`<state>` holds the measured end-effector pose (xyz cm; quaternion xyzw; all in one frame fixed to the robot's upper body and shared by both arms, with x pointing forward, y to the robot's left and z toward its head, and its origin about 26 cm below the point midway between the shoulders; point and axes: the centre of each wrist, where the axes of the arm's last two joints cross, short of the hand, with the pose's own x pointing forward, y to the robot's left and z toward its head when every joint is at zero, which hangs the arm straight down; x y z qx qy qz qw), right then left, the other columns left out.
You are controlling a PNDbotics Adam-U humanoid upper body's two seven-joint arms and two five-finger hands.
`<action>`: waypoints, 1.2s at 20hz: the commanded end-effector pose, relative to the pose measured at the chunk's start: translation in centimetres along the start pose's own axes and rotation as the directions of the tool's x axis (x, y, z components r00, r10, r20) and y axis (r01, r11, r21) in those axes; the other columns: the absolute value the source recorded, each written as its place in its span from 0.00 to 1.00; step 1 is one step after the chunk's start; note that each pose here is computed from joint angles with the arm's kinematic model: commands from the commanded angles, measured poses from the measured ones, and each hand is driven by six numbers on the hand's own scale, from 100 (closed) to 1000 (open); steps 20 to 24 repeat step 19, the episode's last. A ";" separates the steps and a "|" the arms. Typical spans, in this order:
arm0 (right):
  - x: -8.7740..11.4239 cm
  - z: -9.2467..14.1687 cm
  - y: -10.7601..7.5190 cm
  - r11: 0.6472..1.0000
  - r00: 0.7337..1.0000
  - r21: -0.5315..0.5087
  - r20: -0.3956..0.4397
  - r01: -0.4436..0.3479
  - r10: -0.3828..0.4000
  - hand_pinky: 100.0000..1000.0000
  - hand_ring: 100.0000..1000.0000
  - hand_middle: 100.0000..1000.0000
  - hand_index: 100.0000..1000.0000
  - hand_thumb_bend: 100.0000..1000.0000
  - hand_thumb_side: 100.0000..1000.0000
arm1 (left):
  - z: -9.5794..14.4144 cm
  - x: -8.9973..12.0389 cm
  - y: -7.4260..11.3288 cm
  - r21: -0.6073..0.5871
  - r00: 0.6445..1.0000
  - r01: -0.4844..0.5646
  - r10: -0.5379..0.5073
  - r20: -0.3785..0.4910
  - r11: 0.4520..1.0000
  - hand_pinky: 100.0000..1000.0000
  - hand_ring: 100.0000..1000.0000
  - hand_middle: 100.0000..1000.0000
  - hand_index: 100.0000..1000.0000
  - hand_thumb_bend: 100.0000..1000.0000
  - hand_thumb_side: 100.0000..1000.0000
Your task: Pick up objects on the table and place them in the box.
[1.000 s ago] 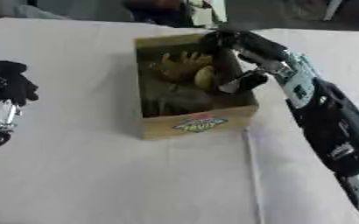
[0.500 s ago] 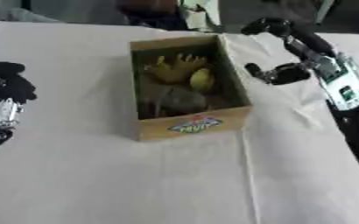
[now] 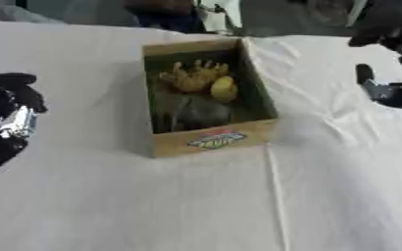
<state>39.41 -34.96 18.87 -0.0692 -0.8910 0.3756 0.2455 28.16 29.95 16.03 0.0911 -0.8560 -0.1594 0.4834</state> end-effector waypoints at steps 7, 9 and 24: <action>3.5 2.4 -0.1 0.970 0.978 -0.130 0.004 0.206 -0.207 0.73 0.68 0.61 0.80 0.00 0.14 | 0.4 0.2 -0.1 0.040 1.000 0.005 -0.006 0.009 0.999 0.68 0.46 0.45 0.68 0.02 0.24; 3.7 3.0 0.6 0.961 0.970 -0.139 -0.014 0.240 -0.244 0.72 0.67 0.61 0.79 0.00 0.17 | 0.5 0.1 -0.2 0.043 1.000 -0.001 0.000 0.011 0.999 0.68 0.46 0.45 0.68 0.02 0.24; 4.5 4.2 2.3 0.929 0.939 -0.184 -0.063 0.322 -0.338 0.71 0.65 0.57 0.76 0.00 0.24 | 0.7 -0.1 -0.8 0.040 1.000 -0.013 0.012 0.018 0.999 0.68 0.46 0.45 0.67 0.02 0.24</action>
